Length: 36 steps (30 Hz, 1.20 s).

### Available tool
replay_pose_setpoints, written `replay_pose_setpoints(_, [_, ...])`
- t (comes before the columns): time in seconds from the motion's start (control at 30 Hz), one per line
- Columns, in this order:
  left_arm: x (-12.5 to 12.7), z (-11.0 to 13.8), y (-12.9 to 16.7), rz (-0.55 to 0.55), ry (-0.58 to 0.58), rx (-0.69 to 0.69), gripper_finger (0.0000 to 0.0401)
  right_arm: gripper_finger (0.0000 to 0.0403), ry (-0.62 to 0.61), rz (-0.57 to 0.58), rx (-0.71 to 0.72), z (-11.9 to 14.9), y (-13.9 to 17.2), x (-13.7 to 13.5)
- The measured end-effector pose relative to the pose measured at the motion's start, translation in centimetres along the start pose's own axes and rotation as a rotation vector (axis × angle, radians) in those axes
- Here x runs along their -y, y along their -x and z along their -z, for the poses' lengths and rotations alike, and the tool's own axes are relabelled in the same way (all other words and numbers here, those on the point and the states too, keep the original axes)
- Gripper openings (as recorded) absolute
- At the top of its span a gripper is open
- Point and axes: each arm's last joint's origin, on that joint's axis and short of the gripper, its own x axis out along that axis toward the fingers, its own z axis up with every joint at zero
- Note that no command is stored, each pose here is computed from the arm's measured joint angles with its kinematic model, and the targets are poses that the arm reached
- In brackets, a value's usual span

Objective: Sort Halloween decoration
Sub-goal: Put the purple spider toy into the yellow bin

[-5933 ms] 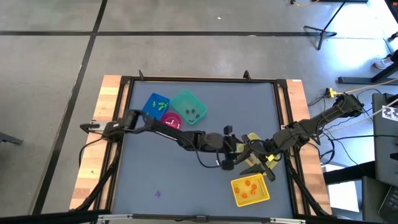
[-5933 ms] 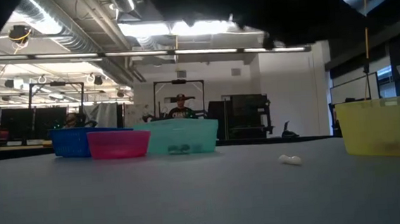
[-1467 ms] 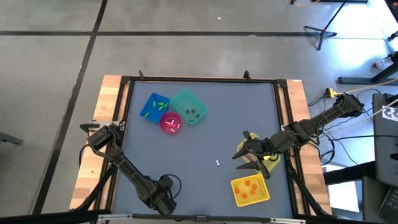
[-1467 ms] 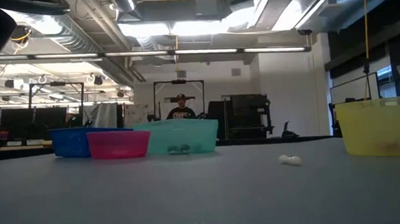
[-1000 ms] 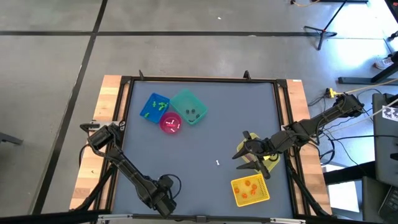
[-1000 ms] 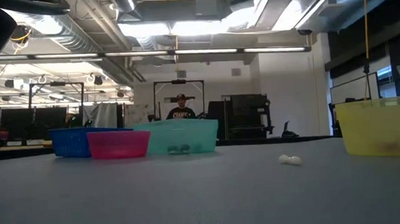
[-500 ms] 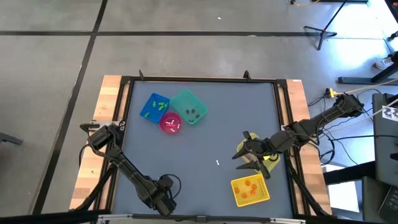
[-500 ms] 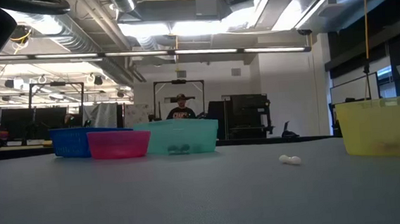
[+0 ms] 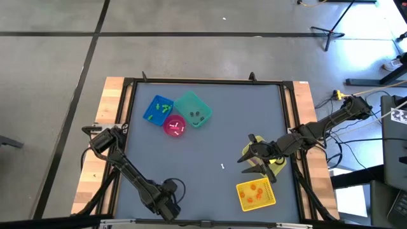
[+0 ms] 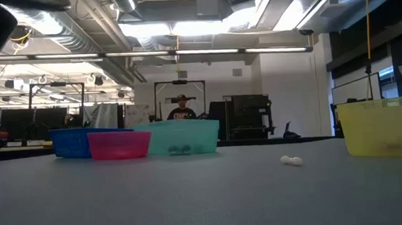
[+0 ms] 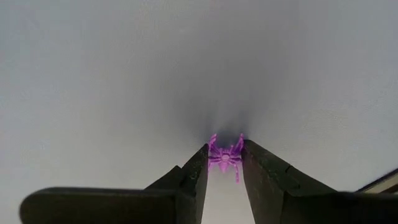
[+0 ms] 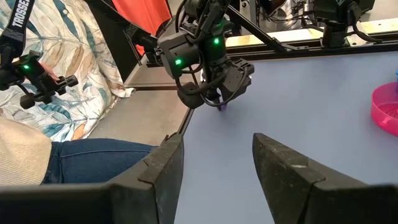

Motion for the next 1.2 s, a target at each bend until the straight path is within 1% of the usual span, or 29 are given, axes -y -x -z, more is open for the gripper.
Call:
replay_pose_setpoints(0.13, [0.3,-0.1,0.0,0.033,-0.023,0.017,0.008,0.0189,0.0,0.0,0.0,0.0,0.0,0.0])
replay_pose_setpoints(0.33, [0.4,-0.6,0.0,0.033,-0.039,0.018,0.008,0.0189,0.0,0.0,0.001,0.0,0.0,0.0])
replay_pose_setpoints(0.5, [0.5,-1.6,0.0,0.043,-0.065,0.021,0.008,0.0189,0.0,0.0,0.001,0.0,0.0,0.0])
replay_pose_setpoints(0.6, [0.6,-2.6,0.1,0.05,-0.086,0.034,0.008,0.0189,0.0,0.0,0.001,0.0,0.0,0.0])
replay_pose_setpoints(0.73, [0.7,-4.7,0.2,0.056,-0.123,0.055,0.008,0.0189,0.0,0.0,0.001,0.0,0.0,0.0])
replay_pose_setpoints(0.9, [1.0,-8.0,0.3,0.103,-0.198,0.086,0.008,0.0189,0.0,0.0,0.0,0.0,0.0,0.0])
replay_pose_setpoints(1.2, [1.3,-14.9,0.9,0.236,-0.315,0.205,0.008,0.0189,0.0,0.0,0.0,0.0,0.0,0.0])
